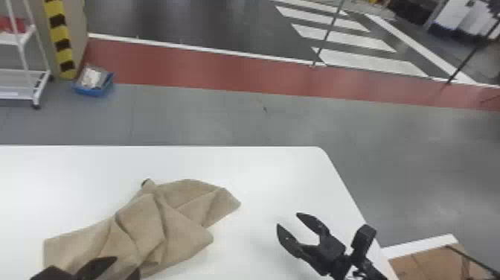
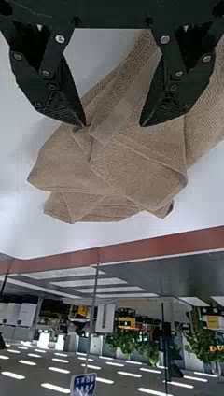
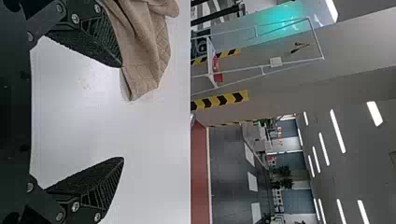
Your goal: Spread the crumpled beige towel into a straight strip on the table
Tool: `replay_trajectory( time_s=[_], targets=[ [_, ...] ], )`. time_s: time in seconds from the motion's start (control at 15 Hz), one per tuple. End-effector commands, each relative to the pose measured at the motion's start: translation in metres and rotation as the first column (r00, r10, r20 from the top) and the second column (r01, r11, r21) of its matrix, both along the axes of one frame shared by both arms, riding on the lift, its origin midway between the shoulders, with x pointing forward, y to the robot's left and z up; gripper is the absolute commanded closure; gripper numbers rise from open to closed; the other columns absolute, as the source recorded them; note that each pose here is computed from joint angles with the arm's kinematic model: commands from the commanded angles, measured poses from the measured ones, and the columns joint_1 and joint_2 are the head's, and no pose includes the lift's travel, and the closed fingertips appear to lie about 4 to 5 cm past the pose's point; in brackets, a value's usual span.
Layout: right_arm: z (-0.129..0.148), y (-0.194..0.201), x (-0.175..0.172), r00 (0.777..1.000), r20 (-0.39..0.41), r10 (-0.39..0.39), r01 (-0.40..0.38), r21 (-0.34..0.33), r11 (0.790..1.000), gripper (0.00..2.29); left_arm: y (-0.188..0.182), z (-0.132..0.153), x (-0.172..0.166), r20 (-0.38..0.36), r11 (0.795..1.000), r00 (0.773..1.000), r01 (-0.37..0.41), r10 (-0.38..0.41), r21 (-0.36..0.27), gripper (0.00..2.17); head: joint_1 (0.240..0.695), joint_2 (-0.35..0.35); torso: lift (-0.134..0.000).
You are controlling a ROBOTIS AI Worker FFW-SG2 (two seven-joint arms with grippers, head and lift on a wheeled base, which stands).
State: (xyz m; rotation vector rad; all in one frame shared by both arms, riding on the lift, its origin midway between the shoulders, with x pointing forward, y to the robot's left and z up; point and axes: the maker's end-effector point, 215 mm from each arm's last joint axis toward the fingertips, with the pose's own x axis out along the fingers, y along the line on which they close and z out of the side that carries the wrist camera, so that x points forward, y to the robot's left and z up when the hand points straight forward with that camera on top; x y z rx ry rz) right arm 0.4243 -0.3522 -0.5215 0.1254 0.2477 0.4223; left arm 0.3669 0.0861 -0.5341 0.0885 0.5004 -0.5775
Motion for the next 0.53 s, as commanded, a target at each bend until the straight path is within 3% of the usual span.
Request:
replay_trajectory(
  time_s=[0.0, 0.27, 0.47],
  targets=[
    [0.001, 0.012, 0.003, 1.000, 0.011, 0.024, -0.024, -0.012, 1.000, 0.19, -0.002, -0.001, 0.001, 0.001, 1.000, 1.000, 0.002, -0.002, 0.003, 0.96, 0.695, -0.350, 0.000],
    [-0.001, 0.078, 0.010, 0.989, 0.016, 0.150, -0.149, -0.017, 0.989, 0.19, 0.003, 0.004, -0.005, 0.016, 1.000, 1.000, -0.023, 0.023, 0.012, 1.70, 0.695, -0.333, 0.000],
    [-0.011, 0.139, 0.009, 0.961, -0.008, 0.277, -0.277, -0.050, 0.960, 0.22, 0.009, 0.014, -0.009, 0.032, 0.999, 0.999, -0.039, 0.039, 0.013, 1.70, 0.695, -0.247, 0.000]
  ],
)
